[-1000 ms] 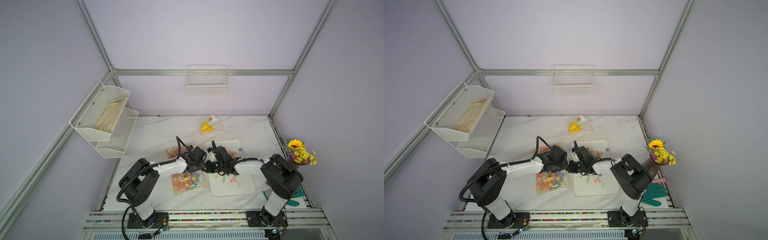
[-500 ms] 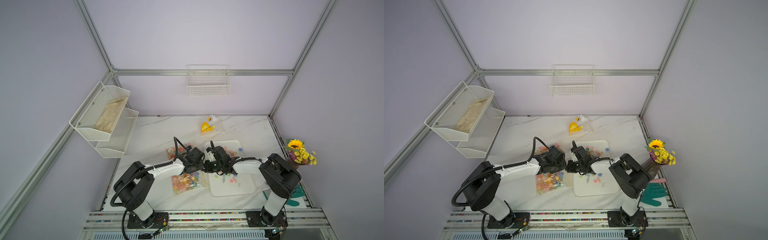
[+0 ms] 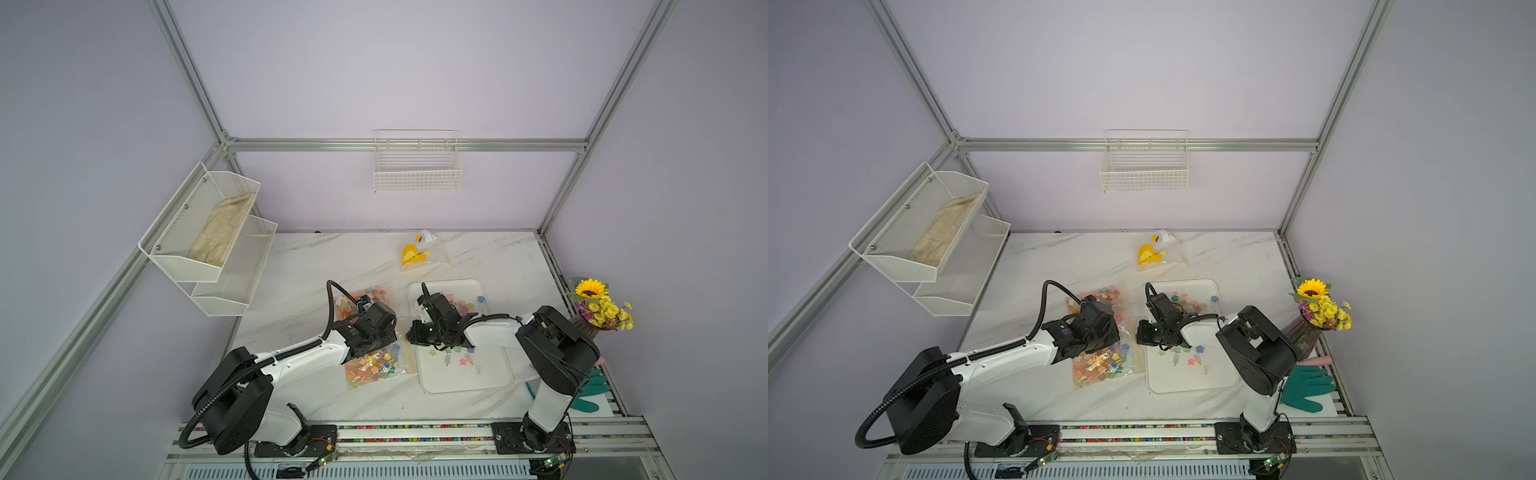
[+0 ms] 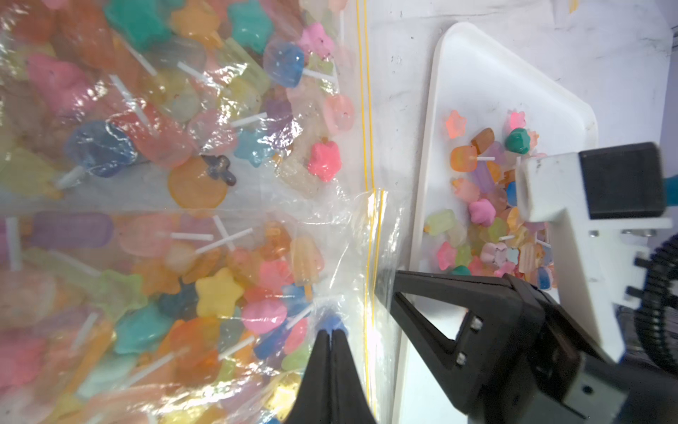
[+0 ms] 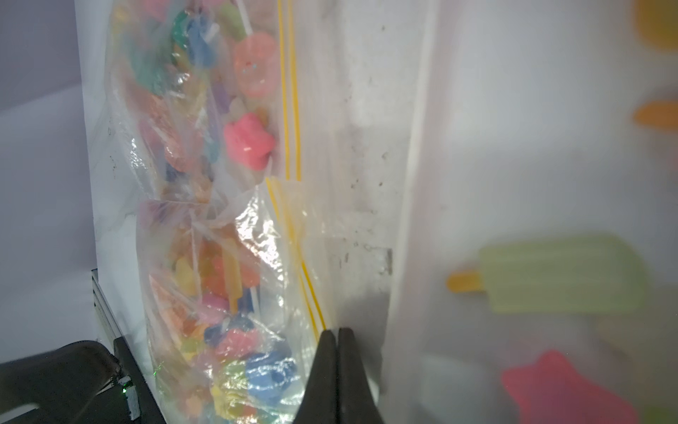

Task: Pour candies out of the ziploc bag
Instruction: Open the ziploc bag at the center of the board.

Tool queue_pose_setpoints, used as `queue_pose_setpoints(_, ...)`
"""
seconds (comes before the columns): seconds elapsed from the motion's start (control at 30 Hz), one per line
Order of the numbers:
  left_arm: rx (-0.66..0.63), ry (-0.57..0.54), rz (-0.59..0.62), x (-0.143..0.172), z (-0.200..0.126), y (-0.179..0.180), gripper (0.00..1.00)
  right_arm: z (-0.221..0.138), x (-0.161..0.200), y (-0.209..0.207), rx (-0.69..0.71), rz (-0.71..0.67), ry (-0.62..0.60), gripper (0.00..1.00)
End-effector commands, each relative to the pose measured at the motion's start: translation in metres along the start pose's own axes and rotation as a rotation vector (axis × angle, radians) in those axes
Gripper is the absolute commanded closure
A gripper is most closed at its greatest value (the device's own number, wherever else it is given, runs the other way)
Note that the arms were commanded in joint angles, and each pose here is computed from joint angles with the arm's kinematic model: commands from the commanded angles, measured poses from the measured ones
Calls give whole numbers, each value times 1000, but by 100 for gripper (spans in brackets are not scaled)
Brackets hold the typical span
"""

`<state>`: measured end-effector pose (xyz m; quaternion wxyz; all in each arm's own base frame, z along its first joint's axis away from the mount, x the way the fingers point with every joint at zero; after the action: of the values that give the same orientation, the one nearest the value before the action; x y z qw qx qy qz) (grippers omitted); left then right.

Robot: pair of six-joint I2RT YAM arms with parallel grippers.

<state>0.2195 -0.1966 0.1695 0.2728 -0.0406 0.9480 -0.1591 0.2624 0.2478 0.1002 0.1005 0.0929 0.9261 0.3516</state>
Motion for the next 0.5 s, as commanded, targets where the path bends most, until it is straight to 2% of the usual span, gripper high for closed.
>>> queue_pose_setpoints(0.0, 10, -23, -13, -1, 0, 4, 100, -2, 2, 5, -67, -27, 21, 100)
queue_pose_setpoints(0.03, 22, -24, -11, -3, 0, 1, 92, -2, 2, 9, -93, -43, 30, 100)
queue_pose_setpoints(0.1, 42, -28, -8, -7, 0, -4, 64, -4, 4, 14, -126, -69, 42, 100)
queue_pose_setpoints(0.2, 66, -42, -10, -12, 1, -10, 46, -5, 5, 18, -146, -89, 52, 100)
queue_pose_setpoints(0.27, 54, -25, -9, -12, 10, -12, 43, -5, 5, 18, -152, -96, 58, 100)
queue_pose_setpoints(0.47, 99, -15, 2, -19, 21, -26, 44, -5, 7, 19, -155, -106, 60, 100)
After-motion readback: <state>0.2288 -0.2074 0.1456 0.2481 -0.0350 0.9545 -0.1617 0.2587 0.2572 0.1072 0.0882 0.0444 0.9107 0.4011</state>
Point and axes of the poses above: each gripper's point midway between its finger pads, its own z axis out along the fingers, its own y axis along the line the jaws close on, x = y × z, the point moved 10 cm from there along -z, back along the fingers, and after that the axes turned 15 degrees about z, right-handed, at the moved point
